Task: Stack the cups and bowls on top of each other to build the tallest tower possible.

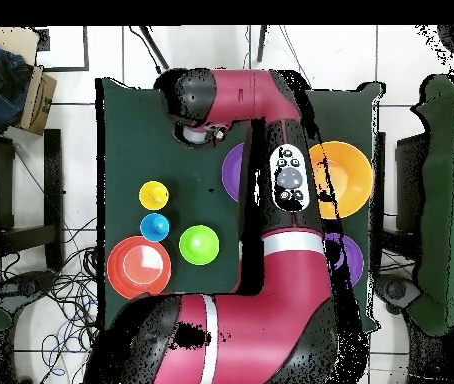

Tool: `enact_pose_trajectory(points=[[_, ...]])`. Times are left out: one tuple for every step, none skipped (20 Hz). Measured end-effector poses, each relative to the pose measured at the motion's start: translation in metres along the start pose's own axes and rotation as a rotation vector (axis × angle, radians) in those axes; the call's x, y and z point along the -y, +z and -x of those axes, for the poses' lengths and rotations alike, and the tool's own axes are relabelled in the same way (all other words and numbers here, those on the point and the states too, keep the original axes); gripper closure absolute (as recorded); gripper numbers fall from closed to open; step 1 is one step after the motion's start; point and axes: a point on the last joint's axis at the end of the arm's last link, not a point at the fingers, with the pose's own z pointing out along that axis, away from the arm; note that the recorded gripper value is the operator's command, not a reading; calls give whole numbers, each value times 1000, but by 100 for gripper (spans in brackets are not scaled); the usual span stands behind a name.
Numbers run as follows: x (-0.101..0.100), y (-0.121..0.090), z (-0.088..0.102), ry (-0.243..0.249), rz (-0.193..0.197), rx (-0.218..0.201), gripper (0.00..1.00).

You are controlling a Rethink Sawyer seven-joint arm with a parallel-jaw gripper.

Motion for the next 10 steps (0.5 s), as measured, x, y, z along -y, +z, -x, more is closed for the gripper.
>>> enact_pose_trajectory(points=[[0,-1,-1,-1,-1,-1,0],[0,-2,-1,-2,-1,-1,0],[0,-2,-2,-2,-1,-1,0],[0,-3,-2,-2,-1,0,0],[0,-5,-1,-2,-1,2,0],[0,-5,-1,-2,-1,3,0],[0,-6,-1,-2,-1,4,0],[0,-6,-1,-2,-1,4,0],[0,-6,-1,-2,-1,4,0],[0,-6,-1,-2,-2,4,0]])
